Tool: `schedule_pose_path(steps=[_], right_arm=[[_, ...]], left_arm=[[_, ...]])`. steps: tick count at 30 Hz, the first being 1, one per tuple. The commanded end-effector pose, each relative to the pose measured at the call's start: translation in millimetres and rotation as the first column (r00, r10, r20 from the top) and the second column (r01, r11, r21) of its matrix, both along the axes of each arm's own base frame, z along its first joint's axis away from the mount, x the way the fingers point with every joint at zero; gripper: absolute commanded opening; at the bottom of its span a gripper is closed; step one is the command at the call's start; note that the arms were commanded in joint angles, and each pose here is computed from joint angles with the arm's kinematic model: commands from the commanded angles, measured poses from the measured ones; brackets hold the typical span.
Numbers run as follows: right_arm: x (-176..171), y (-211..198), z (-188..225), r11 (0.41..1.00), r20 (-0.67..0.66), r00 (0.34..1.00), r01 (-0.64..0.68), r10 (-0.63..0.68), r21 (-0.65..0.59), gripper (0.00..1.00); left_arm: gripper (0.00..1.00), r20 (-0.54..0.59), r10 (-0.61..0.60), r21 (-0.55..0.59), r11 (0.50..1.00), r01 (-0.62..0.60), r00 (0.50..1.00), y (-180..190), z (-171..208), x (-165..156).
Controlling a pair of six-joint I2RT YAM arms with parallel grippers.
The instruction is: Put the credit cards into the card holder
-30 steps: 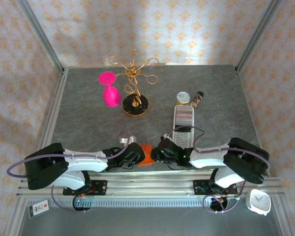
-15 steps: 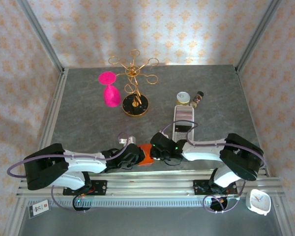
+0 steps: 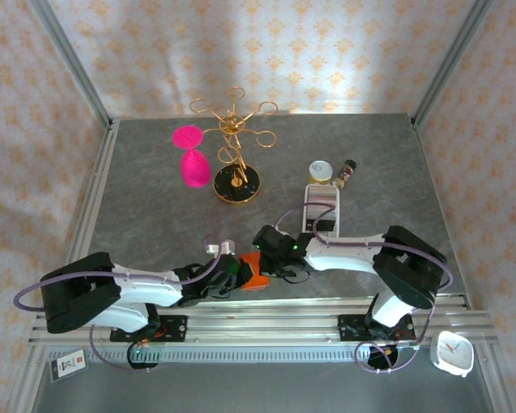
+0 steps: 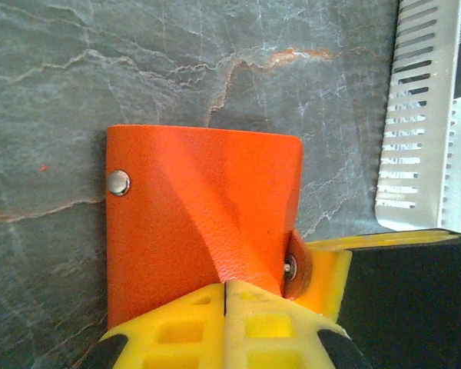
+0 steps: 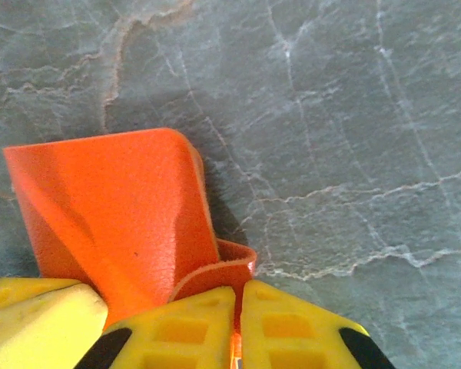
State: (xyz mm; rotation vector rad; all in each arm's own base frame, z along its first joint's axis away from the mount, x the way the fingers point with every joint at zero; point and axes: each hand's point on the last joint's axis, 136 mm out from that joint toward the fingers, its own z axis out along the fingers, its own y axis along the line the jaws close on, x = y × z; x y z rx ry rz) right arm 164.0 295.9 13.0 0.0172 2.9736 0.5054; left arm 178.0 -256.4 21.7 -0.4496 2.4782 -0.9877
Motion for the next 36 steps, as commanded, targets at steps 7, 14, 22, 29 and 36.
schedule_pose_path(steps=[7, 14, 22, 29, 36], right_arm=[[12, 44, -31, 0.999, -0.007, 1.0, -0.008, 0.008, 0.039, 0.09], [20, 48, -46, 0.997, -0.015, 0.999, 0.033, -0.035, -0.07, 0.12], [30, 61, -33, 0.995, 0.035, 0.995, 0.096, -0.096, 0.002, 0.19], [42, 41, 32, 0.991, 0.187, 0.975, 0.113, -0.124, 0.072, 0.21], [30, 17, 46, 0.99, 0.21, 0.969, 0.112, -0.128, 0.082, 0.28]], left_arm=[[0.0, -0.114, -0.046, 0.138, 0.989, 0.061, 0.992, 31, -45, -31], [0.0, -0.103, -0.058, 0.143, 0.987, 0.072, 0.993, 32, -45, -31], [0.0, -0.092, -0.041, 0.134, 0.99, 0.054, 0.995, 40, -45, -33], [0.0, -0.096, -0.035, 0.138, 0.989, 0.048, 0.995, 40, -46, -32], [0.0, -0.097, -0.031, 0.138, 0.989, 0.045, 0.995, 39, -46, -31]])
